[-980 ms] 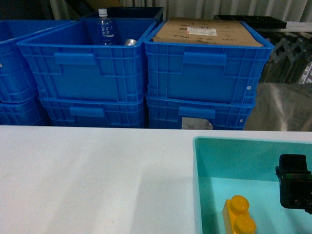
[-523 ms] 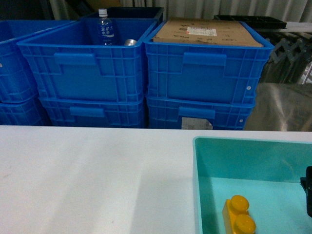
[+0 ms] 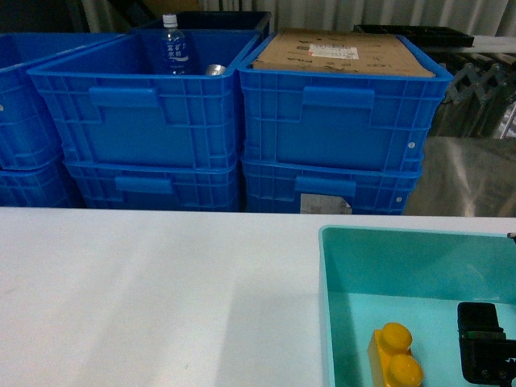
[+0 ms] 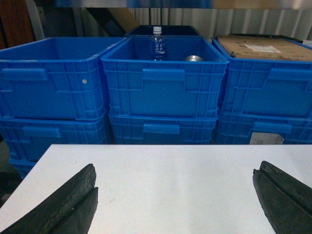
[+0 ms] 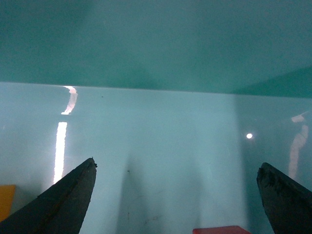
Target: Pick red block from blue box to shelf
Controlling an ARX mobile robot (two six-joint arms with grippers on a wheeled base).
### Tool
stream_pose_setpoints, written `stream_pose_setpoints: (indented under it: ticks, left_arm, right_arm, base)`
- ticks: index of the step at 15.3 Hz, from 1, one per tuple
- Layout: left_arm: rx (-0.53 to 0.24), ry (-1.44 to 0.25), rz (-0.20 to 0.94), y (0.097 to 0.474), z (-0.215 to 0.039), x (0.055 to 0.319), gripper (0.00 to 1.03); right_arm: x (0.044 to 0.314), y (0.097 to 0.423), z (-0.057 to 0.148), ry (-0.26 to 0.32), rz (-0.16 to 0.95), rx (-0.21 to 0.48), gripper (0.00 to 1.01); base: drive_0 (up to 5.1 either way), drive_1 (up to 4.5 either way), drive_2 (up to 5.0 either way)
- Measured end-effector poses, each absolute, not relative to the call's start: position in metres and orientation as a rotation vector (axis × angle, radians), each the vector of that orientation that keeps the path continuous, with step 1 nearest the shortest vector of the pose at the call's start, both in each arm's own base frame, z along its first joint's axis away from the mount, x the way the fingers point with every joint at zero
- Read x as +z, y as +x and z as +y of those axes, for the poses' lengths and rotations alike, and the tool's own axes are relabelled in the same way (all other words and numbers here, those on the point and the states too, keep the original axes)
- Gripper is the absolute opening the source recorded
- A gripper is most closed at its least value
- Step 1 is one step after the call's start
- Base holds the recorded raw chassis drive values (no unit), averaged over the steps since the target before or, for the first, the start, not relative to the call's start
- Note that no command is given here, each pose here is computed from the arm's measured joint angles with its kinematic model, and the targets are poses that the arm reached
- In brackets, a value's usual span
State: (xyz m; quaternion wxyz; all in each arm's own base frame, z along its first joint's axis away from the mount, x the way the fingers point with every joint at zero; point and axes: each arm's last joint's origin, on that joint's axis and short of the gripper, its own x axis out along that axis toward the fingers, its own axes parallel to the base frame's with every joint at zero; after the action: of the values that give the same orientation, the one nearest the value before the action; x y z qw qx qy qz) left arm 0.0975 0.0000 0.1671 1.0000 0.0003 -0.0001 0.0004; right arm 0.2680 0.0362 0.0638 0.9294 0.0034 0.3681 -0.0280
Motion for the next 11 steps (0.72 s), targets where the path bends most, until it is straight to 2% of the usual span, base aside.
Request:
stream_pose_setpoints:
  ticks: [5,7,8,9,11]
  left_arm:
    - [0.001,0.0,0.0,0.097,0.0,0.167,0.98]
    - [0.0,0.0,0.0,0.097,0.0,0.167,0.98]
    - [0.001,0.0,-0.001,0.097,0.0,0.167,0.98]
    - [0.001,0.0,0.0,0.097,0.0,0.167,0.98]
    - [0.0,0.0,0.0,0.097,0.0,0.167,0.98]
  right_arm:
    - [0.059,0.284,0.038,0.02,0.743,-0.103,0.98]
    - [0.058,0.284,0.036,0.024,0.746,-0.144,0.98]
    - [0.056,0.278,0.03,0.033,0.756,-0.18,0.98]
    - [0.056,0.257,0.022,0.038,0.771,-0.19,0.98]
    - [0.06,0.24,0.015,0.029,0.758,-0.169,0.98]
  base:
    - [0.0,0.0,0.0]
    - [0.0,0.0,0.0]
    - [0.0,0.0,0.0]
    - [0.0,0.0,0.0]
    - [0.0,0.0,0.0]
